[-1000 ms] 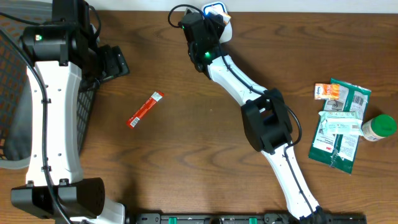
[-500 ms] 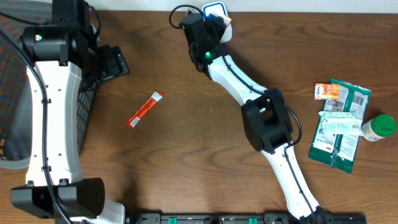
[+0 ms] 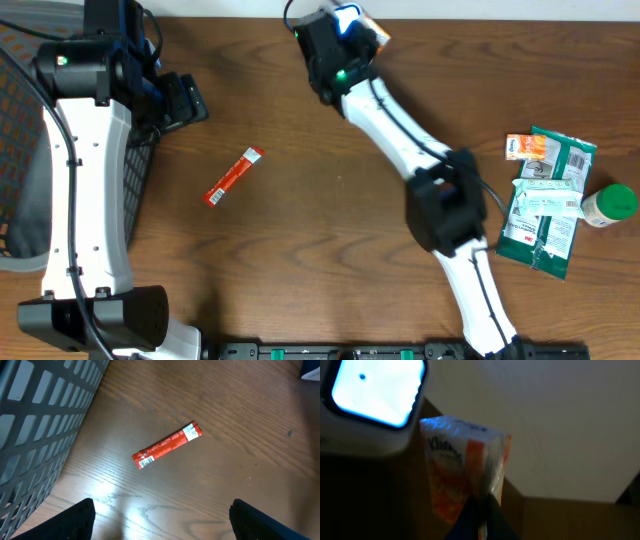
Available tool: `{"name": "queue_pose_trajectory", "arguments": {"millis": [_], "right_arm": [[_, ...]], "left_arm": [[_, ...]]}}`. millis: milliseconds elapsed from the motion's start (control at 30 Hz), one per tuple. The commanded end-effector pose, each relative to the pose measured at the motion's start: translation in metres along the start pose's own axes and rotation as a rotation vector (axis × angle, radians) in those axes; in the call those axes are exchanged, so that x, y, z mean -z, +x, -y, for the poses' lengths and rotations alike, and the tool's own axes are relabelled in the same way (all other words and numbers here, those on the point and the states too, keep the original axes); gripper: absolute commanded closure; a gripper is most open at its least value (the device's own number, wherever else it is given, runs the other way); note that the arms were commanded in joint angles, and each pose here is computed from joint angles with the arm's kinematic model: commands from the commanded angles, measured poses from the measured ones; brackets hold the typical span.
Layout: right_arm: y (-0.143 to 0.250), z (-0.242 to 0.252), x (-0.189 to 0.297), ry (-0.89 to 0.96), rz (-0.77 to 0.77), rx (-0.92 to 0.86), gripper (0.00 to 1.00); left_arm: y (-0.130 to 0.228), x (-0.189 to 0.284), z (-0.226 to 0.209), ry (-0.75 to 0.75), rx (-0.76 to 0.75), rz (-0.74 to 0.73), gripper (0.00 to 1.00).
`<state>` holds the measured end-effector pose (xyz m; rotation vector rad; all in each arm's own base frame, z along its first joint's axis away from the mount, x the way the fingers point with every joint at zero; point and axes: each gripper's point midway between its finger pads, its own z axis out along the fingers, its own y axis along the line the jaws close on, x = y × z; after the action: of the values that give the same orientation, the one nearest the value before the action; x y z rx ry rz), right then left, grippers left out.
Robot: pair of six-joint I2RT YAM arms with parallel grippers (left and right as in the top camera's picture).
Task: Scan the item barcode
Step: 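Hold the tissue pack under the white scanner with the right gripper, then carry the pack right, drop it by the green packets, return gripper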
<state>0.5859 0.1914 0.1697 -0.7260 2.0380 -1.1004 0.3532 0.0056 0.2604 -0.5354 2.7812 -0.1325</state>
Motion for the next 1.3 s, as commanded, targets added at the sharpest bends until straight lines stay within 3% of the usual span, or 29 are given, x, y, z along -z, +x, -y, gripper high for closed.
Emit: {"name": "queue_pose_trajectory", "arguments": {"millis": [0,233,533,900,1267], "right_arm": [[0.004,0.084,0.058,-0.046,0.039,-0.36,0.99],[0.076,0.106,0.143,-0.405,-0.113,-0.553,0.99],[0.189,0.152,0.18,-0.42,-0.41,-0.646,0.99],[0.241,0.16,0.147,-0.348,-0.587,-0.74,0.98],[0.333,0.11,0.071,-0.241,-0.872,-0.902,0.99]], "left_arm": [[0.002,0.002,-0.001,-0.003,-0.012,0.0,0.14],[0.002,0.002,-0.001,-0.003,-0.013,0.0,0.14],[0.002,0.002,-0.001,-0.003,-0.012,0.0,0.14],[0.002,0.002,-0.001,-0.003,-0.012,0.0,0.14],[0.002,0.002,-0.001,-0.003,-0.012,0.0,0.14]]}}
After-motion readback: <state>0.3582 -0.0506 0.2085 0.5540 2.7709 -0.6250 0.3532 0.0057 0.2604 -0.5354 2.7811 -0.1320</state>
